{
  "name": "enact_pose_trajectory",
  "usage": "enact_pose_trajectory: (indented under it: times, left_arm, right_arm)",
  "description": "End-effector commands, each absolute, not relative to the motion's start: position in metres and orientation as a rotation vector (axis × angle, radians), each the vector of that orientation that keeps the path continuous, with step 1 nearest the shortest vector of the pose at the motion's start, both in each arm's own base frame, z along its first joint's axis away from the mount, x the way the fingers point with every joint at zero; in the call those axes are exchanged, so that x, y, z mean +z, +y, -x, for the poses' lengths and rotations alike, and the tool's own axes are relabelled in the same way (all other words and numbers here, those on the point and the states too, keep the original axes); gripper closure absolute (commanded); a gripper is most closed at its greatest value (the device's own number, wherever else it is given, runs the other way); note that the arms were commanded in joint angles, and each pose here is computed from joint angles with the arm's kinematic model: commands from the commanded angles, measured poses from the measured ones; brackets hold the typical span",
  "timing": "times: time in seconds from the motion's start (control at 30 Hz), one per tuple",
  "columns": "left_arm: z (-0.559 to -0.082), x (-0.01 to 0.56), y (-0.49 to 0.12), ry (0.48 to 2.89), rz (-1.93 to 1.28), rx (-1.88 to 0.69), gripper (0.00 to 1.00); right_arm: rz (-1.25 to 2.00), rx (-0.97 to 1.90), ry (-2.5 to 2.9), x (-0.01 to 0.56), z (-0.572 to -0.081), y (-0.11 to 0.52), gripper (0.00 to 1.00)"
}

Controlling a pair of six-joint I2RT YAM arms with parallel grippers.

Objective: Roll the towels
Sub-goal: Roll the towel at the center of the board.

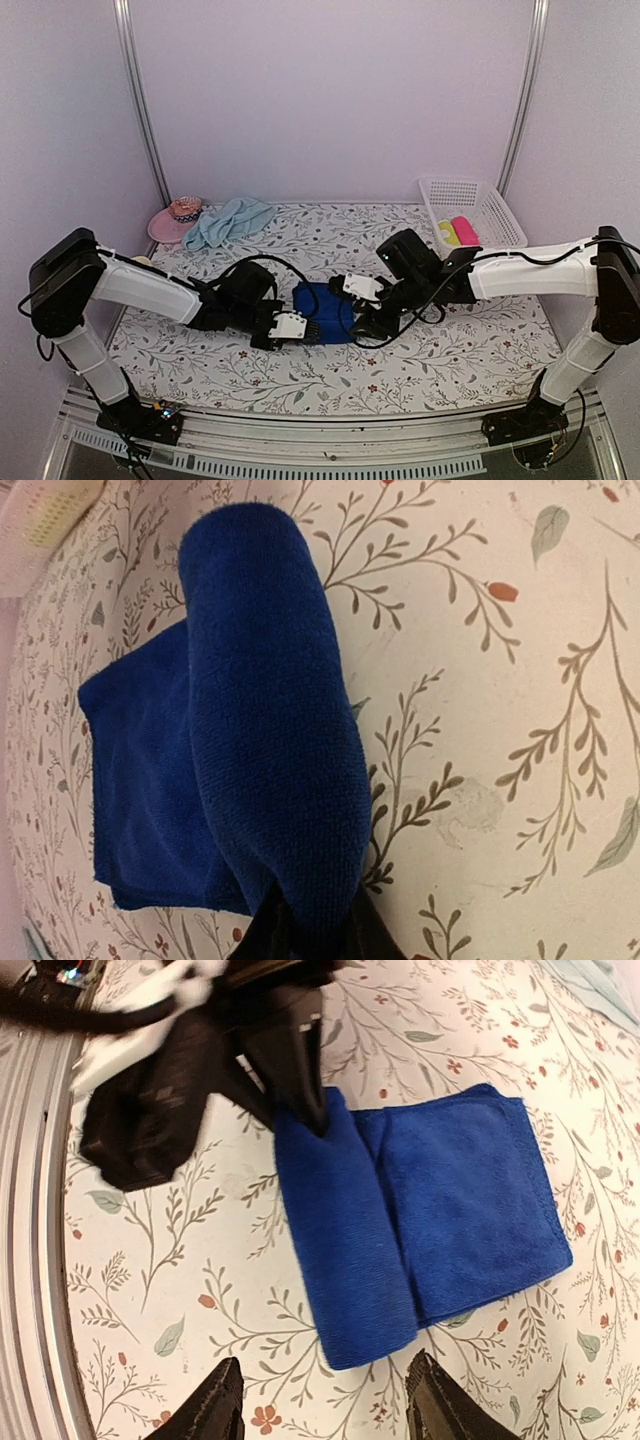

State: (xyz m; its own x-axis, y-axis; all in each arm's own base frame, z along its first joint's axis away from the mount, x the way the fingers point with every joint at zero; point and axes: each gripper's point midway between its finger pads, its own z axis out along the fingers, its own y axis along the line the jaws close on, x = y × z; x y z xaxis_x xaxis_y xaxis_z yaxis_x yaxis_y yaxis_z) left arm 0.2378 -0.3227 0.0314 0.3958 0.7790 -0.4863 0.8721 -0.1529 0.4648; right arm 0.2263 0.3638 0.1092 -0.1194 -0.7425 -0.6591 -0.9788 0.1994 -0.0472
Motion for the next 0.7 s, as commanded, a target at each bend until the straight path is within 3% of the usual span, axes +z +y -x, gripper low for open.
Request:
enact_pose_trajectory:
  times: [0.0, 0.67]
  left_arm:
    - [-0.227, 0.015, -0.313, 1.600, -1.998, -0.324, 0.85]
    - [-0.256, 0.008, -0.310, 1.917, -1.956, -0.617, 0.80]
  right_arm:
    - [1.634, 0.420, 1.718, 0.109, -0.213, 0.372, 0.43]
    - [1.766, 0.046, 1.490, 0.067, -0.225, 0.401, 0.41]
